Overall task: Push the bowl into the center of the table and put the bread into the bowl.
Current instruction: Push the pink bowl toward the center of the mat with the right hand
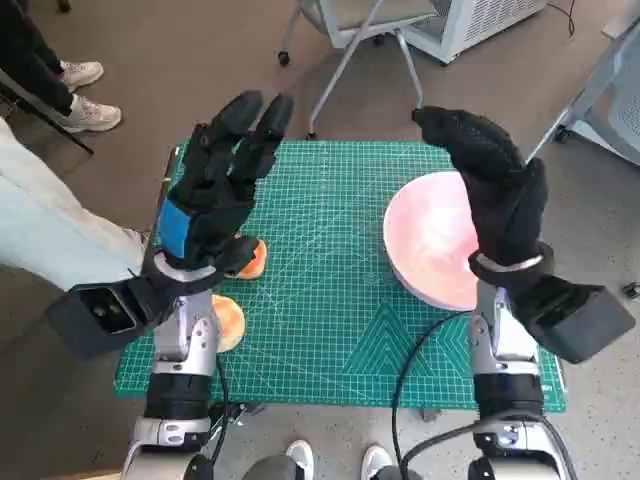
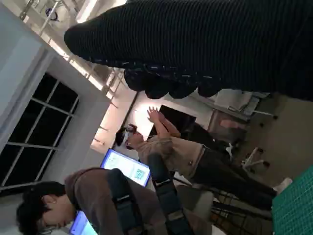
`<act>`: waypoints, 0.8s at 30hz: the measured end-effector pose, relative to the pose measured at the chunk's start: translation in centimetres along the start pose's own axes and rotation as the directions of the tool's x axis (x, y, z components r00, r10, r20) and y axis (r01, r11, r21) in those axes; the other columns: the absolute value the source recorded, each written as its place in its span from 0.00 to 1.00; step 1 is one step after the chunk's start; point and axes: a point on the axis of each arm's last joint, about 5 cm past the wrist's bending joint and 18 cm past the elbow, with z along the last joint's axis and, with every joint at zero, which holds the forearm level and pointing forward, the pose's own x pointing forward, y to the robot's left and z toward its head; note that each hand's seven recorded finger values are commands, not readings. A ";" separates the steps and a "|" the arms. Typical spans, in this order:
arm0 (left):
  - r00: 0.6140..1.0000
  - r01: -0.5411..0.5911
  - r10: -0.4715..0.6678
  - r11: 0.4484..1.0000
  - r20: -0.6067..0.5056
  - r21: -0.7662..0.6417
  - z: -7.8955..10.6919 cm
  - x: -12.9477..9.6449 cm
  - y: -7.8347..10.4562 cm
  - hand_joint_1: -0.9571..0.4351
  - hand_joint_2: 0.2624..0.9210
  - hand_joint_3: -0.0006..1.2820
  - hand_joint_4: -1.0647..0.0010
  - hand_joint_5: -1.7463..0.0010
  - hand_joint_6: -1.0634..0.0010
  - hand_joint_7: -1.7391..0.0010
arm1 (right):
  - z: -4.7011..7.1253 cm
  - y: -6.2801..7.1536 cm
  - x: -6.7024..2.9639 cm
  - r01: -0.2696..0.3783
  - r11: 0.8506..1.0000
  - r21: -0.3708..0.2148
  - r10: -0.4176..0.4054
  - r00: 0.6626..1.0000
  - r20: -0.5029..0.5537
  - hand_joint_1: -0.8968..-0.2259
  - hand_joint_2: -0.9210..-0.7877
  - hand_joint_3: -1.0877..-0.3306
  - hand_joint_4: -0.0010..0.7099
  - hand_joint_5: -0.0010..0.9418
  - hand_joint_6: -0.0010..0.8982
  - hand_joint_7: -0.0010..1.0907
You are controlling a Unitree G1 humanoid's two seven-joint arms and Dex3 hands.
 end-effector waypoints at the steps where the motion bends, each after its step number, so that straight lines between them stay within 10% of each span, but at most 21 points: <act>1: 1.000 -0.002 0.002 1.000 0.001 0.001 0.0 0.0 0.0 0.55 1.00 0.24 0.86 0.96 1.00 0.69 | 0.0 0.0 0.00 0.000 1.000 0.000 0.000 1.000 0.000 0.32 0.00 0.41 0.23 0.00 0.00 0.56; 24: 1.000 -0.018 0.017 0.998 0.019 0.058 -0.1 0.1 -0.6 0.59 1.00 0.28 0.84 0.95 1.00 0.67 | 0.1 -0.1 -0.13 -0.002 1.000 -0.004 0.002 1.000 -0.001 0.32 0.00 0.41 0.23 0.00 0.00 0.56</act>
